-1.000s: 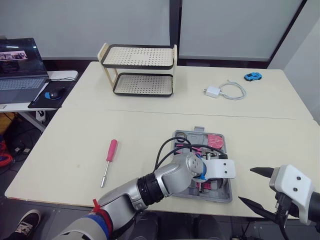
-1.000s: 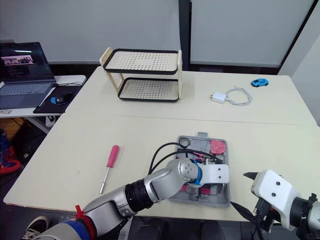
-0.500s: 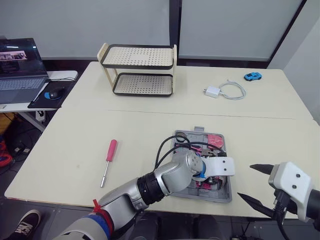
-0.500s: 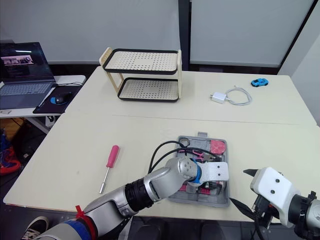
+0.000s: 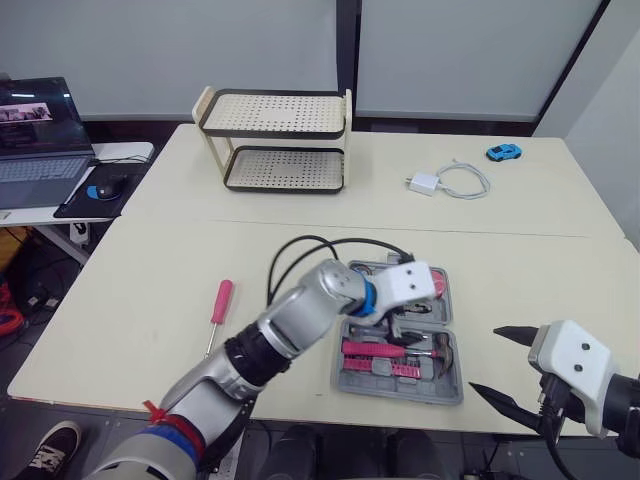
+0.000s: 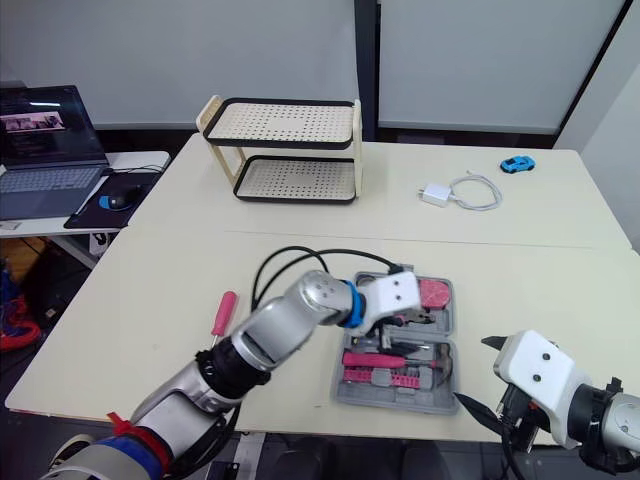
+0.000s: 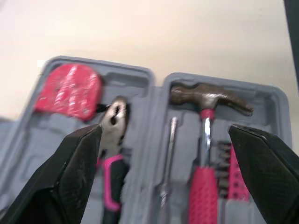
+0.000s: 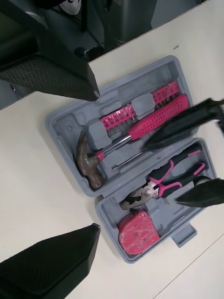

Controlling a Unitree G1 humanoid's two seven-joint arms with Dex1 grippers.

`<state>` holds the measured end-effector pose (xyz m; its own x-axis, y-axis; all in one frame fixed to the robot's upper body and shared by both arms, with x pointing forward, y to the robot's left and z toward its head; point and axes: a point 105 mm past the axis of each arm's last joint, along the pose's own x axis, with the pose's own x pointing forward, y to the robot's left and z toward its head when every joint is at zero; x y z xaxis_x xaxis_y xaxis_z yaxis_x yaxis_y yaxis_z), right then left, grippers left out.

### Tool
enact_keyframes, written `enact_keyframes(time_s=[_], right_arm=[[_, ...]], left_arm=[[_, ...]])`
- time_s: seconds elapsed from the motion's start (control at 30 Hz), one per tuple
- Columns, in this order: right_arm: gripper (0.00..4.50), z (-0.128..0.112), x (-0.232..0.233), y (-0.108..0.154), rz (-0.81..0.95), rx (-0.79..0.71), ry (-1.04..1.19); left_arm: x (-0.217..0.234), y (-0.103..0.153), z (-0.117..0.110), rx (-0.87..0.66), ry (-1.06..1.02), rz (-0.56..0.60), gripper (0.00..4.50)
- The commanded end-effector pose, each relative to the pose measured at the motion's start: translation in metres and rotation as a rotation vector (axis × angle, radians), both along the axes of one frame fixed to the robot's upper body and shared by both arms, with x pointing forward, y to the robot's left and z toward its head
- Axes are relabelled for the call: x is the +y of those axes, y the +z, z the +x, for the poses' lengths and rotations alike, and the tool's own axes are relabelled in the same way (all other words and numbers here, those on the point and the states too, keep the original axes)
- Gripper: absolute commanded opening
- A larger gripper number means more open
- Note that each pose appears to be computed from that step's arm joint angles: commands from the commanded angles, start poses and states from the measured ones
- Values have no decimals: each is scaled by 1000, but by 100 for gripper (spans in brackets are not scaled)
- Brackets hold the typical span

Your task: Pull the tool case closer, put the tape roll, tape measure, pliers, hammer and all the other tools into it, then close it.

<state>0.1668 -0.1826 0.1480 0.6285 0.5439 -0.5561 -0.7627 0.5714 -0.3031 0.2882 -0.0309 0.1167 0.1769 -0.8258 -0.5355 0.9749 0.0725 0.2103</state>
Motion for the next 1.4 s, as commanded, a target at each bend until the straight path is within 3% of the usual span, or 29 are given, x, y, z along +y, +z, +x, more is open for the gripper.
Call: enact_keyframes(time_s=[0.03, 0.07, 0.17, 0.3, 0.43, 0.57, 0.8, 0.93, 1.4], right_arm=[[450, -1, 7, 3, -4, -24, 27], [450, -1, 7, 3, -2, -24, 28], [450, -1, 8, 3, 3, -24, 34], [450, -1, 9, 3, 8, -25, 36], [450, -1, 12, 6, 35, -29, 39], [450, 0, 14, 8, 34, -38, 47], [450, -1, 13, 7, 24, -23, 51], [450, -1, 13, 6, 25, -21, 49], [450, -1, 14, 7, 26, -23, 46]], left_arm=[[2, 12, -15, -49, -146, -151, 447], [6, 8, -17, -29, -158, -161, 447], [13, 1, -29, 35, -208, -212, 390], [14, -15, -46, 60, -271, -203, 265], [8, -23, -42, 58, -203, -245, 131], [10, -38, -33, 4, -154, -209, 3], [14, -61, -20, -4, -104, -152, 1], [9, -77, -30, 42, -140, -119, 1], [11, -98, -19, 13, -86, -15, 1]])
